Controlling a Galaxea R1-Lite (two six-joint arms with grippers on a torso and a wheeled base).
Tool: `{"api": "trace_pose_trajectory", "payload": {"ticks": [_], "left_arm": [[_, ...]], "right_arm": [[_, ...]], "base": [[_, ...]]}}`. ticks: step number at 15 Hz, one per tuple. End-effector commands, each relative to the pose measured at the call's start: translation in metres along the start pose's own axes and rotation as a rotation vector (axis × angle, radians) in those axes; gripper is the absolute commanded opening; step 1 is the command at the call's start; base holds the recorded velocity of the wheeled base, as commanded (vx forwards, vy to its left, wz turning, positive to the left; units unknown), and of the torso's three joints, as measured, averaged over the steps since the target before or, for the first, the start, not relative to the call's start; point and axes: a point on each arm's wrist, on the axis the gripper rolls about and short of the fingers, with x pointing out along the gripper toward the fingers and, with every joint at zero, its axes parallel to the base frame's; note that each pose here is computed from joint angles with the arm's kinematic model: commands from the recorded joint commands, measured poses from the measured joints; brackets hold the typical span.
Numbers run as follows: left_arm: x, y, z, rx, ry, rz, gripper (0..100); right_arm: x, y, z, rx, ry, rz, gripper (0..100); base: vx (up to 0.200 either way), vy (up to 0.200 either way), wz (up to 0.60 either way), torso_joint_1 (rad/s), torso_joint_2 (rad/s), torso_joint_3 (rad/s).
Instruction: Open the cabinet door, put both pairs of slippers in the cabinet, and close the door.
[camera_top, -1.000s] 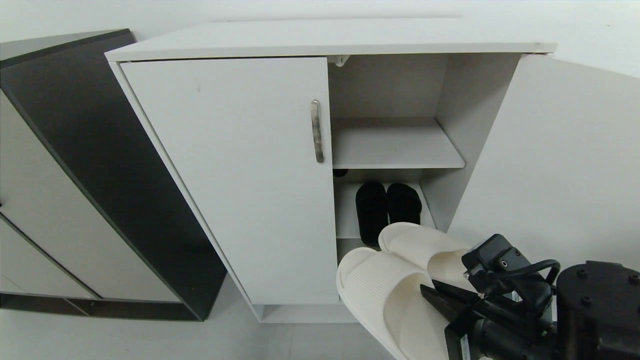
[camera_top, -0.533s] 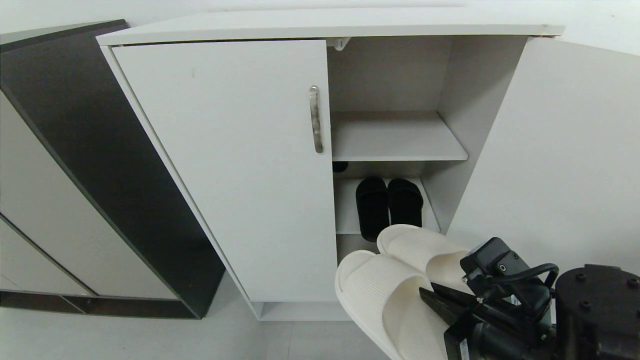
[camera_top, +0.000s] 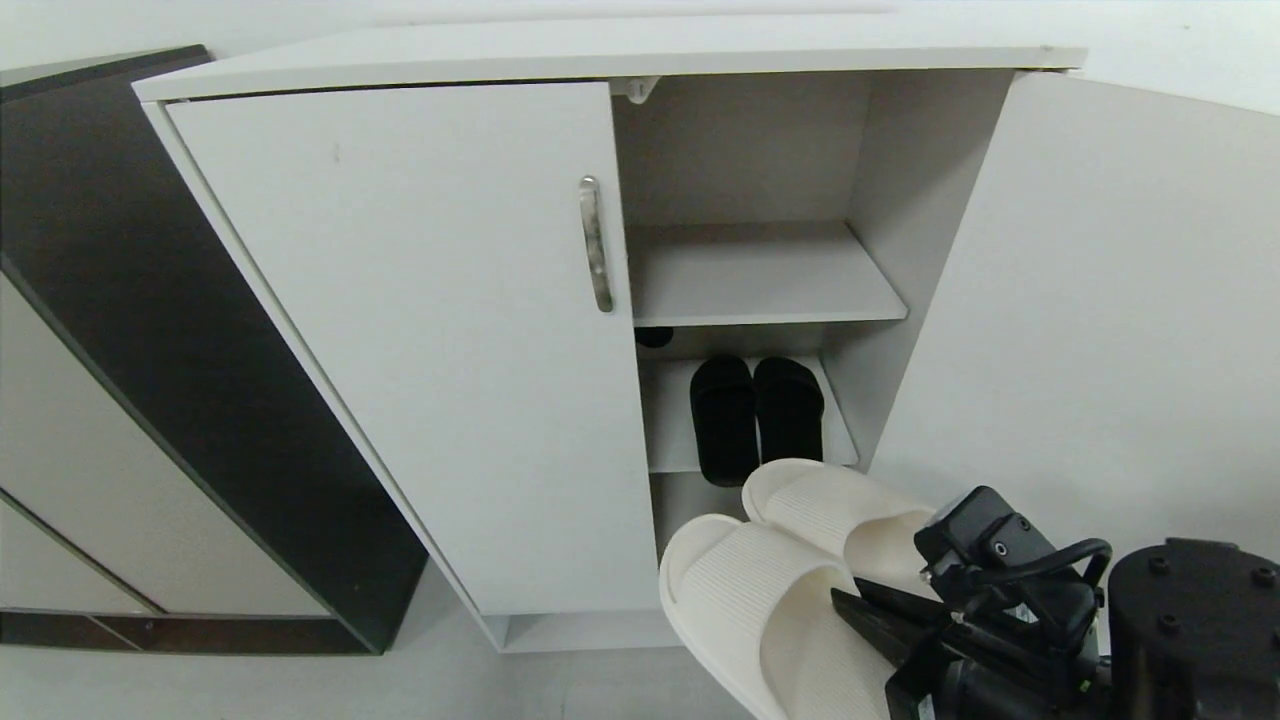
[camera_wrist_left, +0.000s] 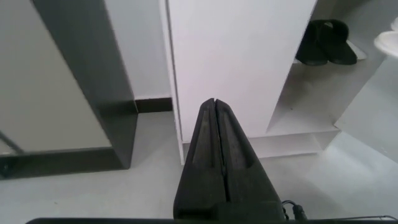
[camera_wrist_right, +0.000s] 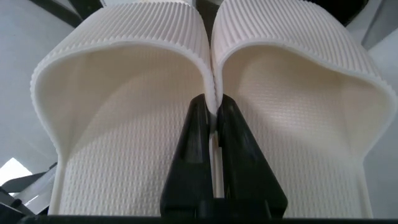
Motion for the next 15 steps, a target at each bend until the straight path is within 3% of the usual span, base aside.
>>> {"api": "trace_pose_trajectory", "payload": {"ticks": [1, 3, 5, 8, 11, 15], "left_arm": [[0.0, 0.0, 0.0, 0.0, 0.0, -0.001, 0], [0.0, 0.0, 0.0, 0.0, 0.0, -0.001, 0], [0.0, 0.0, 0.0, 0.0, 0.0, -0.001, 0], [0.0, 0.0, 0.0, 0.002, 0.0, -0.001, 0], [0.0, 0.0, 0.0, 0.002, 0.0, -0.001, 0], [0.0, 0.0, 0.0, 0.002, 0.0, -0.001, 0]], "right_arm": [[0.008, 0.004, -0.003, -0.001, 0.011, 0.005, 0], [0.026, 0.014, 0.008, 0.051, -0.045, -0.018, 0], [0.05, 0.021, 0.026, 0.14, -0.057, -0.151, 0], [0.065, 0.032, 0.078, 0.188, -0.088, -0.358, 0], [0.052, 0.034, 0.116, 0.162, -0.054, -0.398, 0], [0.044, 0.036, 0.144, 0.192, -0.093, -0.416, 0]], "base": [[0.0, 0.0, 0.0, 0.0, 0.0, 0.0], [0.0, 0.0, 0.0, 0.0, 0.0, 0.0], [0.0, 0.0, 0.0, 0.0, 0.0, 0.0], [0.0, 0.0, 0.0, 0.0, 0.0, 0.0], [0.0, 0.0, 0.0, 0.0, 0.0, 0.0], [0.0, 0.0, 0.0, 0.0, 0.0, 0.0]]}}
